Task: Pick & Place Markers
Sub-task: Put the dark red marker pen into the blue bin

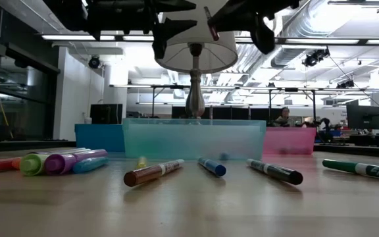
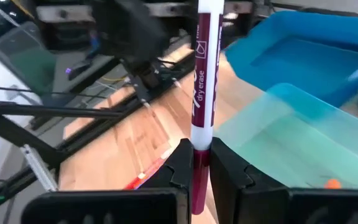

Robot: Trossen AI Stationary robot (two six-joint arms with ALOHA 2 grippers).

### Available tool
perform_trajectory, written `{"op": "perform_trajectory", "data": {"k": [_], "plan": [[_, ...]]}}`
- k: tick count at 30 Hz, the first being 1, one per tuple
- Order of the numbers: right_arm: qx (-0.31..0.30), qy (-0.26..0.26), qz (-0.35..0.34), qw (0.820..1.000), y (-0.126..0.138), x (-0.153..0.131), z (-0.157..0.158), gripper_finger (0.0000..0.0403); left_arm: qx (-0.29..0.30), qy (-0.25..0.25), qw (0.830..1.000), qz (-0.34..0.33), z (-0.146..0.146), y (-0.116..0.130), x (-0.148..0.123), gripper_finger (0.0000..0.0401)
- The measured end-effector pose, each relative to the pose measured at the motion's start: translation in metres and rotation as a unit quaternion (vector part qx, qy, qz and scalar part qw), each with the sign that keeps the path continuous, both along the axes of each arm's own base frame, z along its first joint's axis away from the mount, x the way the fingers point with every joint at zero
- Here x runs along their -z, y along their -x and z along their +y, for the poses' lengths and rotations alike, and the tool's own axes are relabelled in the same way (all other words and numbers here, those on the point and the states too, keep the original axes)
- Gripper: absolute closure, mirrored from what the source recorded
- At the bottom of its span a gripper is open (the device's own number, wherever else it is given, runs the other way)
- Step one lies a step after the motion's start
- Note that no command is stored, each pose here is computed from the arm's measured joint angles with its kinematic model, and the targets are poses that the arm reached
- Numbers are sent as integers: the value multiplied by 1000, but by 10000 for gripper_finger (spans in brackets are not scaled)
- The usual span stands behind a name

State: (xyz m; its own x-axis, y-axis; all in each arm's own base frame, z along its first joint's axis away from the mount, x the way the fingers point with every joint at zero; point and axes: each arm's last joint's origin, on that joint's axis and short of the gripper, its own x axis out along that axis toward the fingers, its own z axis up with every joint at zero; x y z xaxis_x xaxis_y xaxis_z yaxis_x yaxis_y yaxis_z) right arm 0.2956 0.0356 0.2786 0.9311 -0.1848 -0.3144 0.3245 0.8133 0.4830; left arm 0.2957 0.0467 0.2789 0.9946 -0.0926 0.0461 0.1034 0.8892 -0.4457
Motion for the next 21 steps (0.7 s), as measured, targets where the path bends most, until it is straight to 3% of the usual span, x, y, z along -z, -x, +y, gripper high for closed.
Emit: {"op": "perform_trajectory", "data": {"k": [21], "plan": [[0,-12,-13,1000,-19,14,-15,380,-2,2,1000,5,0,0,1,245]]}}
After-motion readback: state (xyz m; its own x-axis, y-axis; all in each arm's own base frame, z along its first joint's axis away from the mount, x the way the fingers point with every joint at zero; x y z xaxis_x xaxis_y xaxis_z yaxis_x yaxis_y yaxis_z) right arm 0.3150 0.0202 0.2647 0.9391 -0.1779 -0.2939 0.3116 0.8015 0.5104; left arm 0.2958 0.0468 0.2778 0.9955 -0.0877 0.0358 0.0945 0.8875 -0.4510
